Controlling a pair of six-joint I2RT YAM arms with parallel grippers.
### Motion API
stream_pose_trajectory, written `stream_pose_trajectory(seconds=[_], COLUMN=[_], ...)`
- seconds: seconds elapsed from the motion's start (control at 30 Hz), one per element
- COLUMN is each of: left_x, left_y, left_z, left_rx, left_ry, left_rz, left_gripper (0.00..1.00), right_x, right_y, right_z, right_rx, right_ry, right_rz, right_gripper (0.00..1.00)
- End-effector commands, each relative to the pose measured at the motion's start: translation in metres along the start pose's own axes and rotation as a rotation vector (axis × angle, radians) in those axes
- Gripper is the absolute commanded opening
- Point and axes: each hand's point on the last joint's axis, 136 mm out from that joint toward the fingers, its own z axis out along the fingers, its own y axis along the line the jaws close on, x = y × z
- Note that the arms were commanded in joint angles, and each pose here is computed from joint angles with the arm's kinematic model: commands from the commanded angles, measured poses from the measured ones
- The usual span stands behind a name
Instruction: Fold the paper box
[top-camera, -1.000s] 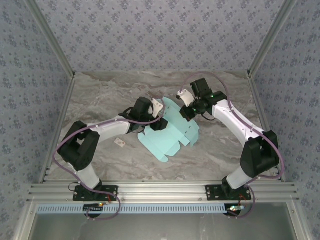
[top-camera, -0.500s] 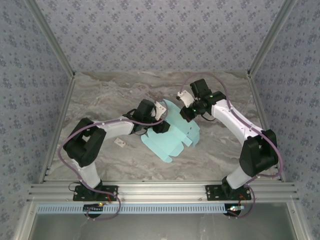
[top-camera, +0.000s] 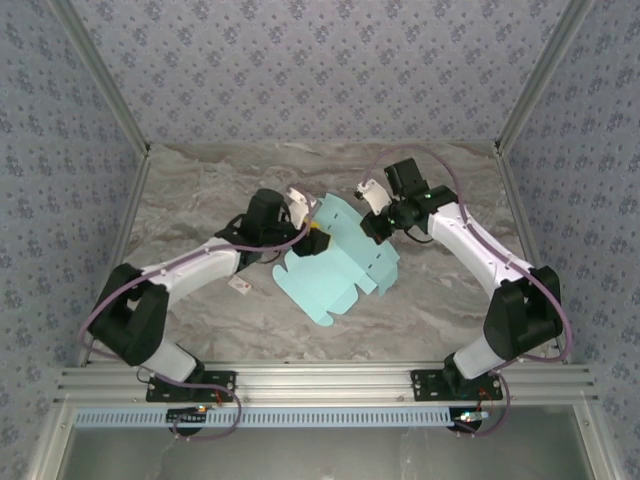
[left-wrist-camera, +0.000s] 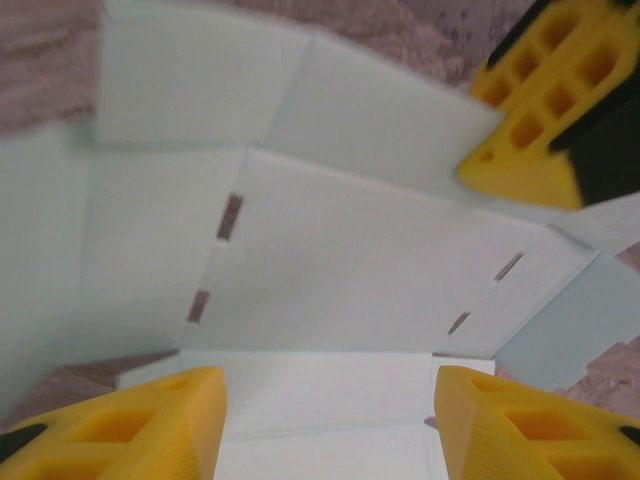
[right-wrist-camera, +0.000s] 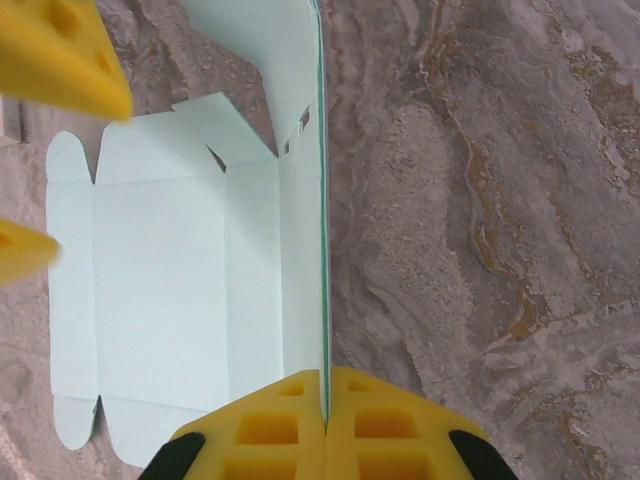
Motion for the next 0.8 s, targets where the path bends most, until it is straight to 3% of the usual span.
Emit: stream_pose_trajectory(seconds=[0.0, 0.5, 0.77], left_x=[-0.024, -0.059, -0.076], left_y=[-0.008, 0.014, -0.019], left_z=[-0.018, -0.018, -0.018], left_rx=[0.053, 0.118, 0.278], left_ry=[-0.048, -0.058, -0.086], left_rz=[-0.011, -0.112, -0.053], left_gripper=[0.58, 0.61, 0.54], right_x=[-0.009, -0.017, -0.020], right_y=[0.016, 0.038, 0.035], right_z=[-0.008, -0.015, -0.012], right_rx=[-0.048, -0.151, -0.143], right_ry=[-0.052, -0.095, -0.098], right_rz=[-0.057, -0.084, -0.063], right_gripper=[0.00, 0.00, 0.00])
